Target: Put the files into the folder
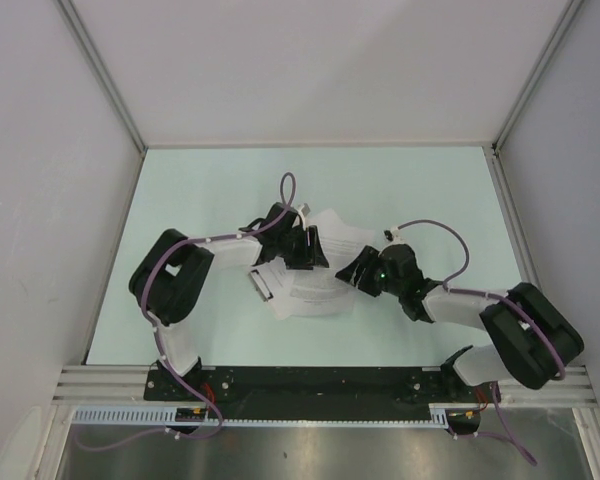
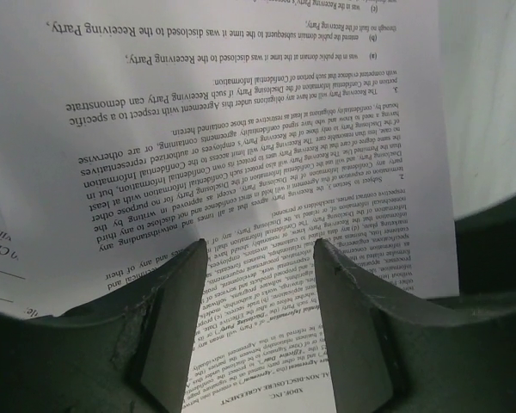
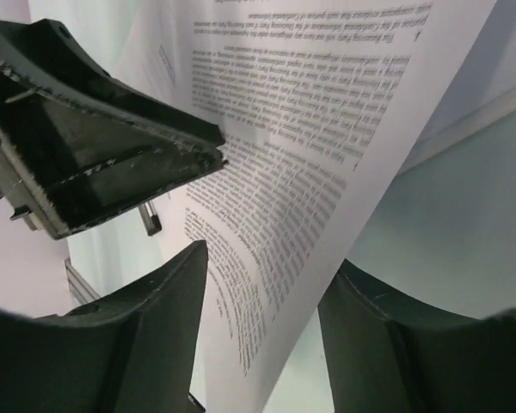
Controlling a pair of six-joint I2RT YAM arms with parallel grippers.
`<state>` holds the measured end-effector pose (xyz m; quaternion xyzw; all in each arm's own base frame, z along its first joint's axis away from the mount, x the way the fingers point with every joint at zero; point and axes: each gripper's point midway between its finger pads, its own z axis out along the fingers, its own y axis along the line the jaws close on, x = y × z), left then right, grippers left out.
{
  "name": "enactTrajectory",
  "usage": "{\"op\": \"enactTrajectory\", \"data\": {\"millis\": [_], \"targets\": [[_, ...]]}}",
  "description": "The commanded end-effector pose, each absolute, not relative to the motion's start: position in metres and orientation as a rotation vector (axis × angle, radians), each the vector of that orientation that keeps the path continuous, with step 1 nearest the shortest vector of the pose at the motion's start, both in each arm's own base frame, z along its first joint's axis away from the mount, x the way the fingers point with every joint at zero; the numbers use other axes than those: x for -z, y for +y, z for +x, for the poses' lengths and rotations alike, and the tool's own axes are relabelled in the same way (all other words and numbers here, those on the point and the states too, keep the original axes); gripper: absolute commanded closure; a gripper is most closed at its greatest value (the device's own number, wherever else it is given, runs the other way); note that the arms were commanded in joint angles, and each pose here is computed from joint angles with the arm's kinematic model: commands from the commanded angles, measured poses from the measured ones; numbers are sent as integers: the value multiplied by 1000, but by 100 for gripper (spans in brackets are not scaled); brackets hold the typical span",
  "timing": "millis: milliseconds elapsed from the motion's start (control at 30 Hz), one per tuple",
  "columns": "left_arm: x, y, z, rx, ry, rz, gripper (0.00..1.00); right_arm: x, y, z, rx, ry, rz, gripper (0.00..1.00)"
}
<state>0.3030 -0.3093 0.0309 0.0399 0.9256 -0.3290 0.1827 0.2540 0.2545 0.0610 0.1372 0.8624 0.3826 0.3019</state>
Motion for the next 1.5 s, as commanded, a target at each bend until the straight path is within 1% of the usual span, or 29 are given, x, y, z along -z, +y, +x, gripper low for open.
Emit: {"op": "enactTrajectory", "data": {"millis": [0, 33, 67, 100, 200, 300, 367, 400, 433, 467, 500, 533, 600, 633, 700, 733, 800, 833, 900, 967, 1000, 1033, 1100, 1200, 1267, 1300, 1367, 1467], "targets": [[9, -287, 278, 808, 2725, 158, 40, -86, 266, 260, -1308, 2236, 76, 40], [8, -286, 278, 805, 2721, 166, 40, -82, 264, 263, -1303, 2263, 44, 36], [8, -285, 278, 801, 2723, 169, 40, -70, 264, 261, -1333, 2327, 31, 35], [8, -285, 277, 799, 2725, 173, 40, -73, 259, 274, -1328, 2322, 52, 34], [6, -284, 277, 791, 2723, 184, 40, -63, 251, 279, -1364, 2367, 72, 33], [3, -283, 279, 780, 2715, 206, 40, -57, 245, 283, -1349, 2396, 55, 40], [0, -282, 280, 774, 2708, 224, 40, -59, 239, 289, -1346, 2391, 60, 60], [-8, -284, 283, 777, 2694, 233, 39, -59, 238, 290, -1353, 2388, 43, 68], [-12, -285, 283, 784, 2684, 248, 38, -60, 237, 293, -1364, 2385, 38, 83], [-17, -284, 283, 781, 2684, 252, 36, -65, 239, 295, -1395, 2378, 17, 93], [-40, -289, 289, 807, 2633, 266, 34, -67, 240, 297, -1404, 2378, 15, 100], [-51, -289, 291, 804, 2609, 283, 28, -71, 240, 298, -1406, 2373, 23, 100], [-91, -285, 295, 785, 2554, 284, 21, -87, 238, 303, -1388, 2341, 53, 100], [-101, -277, 299, 726, 2536, 263, 15, -90, 234, 311, -1343, 2325, 99, 100], [-120, -259, 298, 664, 2533, 203, 10, -105, 231, 323, -1307, 2265, 166, 100], [-139, -251, 296, 674, 2498, 155, 6, -115, 228, 334, -1290, 2225, 254, 100], [-137, -224, 292, 627, 2525, 39, 6, -133, 229, 350, -1307, 2128, 311, 100], [-147, -213, 288, 633, 2506, -55, 6, -137, 229, 358, -1338, 2100, 411, 100], [-131, -179, 279, 551, 2549, -222, 7, -153, 227, 375, -1376, 1997, 482, 100], [-129, -158, 274, 542, 2524, -403, 7, -151, 222, 393, -1366, 1937, 621, 100], [-112, -149, 265, 517, 2550, -466, 7, -156, 225, 400, -1377, 1888, 630, 100], [-107, -146, 263, 527, 2547, -549, 7, -156, 224, 407, -1360, 1846, 662, 100], [-93, -142, 263, 523, 2549, -613, 7, -147, 230, 413, -1340, 1821, 716, 100], [-70, -143, 265, 471, 2619, -668, 8, -133, 249, 406, -1222, 1812, 701, 100], [-62, -142, 269, 429, 2652, -675, 11, -119, 257, 392, -1131, 1803, 704, 100], [-52, -142, 271, 399, 2677, -674, 13, -125, 259, 389, -1112, 1751, 672, 100], [-44, -140, 274, 372, 2679, -693, 16, -115, 260, 374, -1016, 1717, 673, 100], [-38, -140, 278, 363, 2671, -720, 17, -104, 265, 363, -953, 1732, 649, 100]]}}
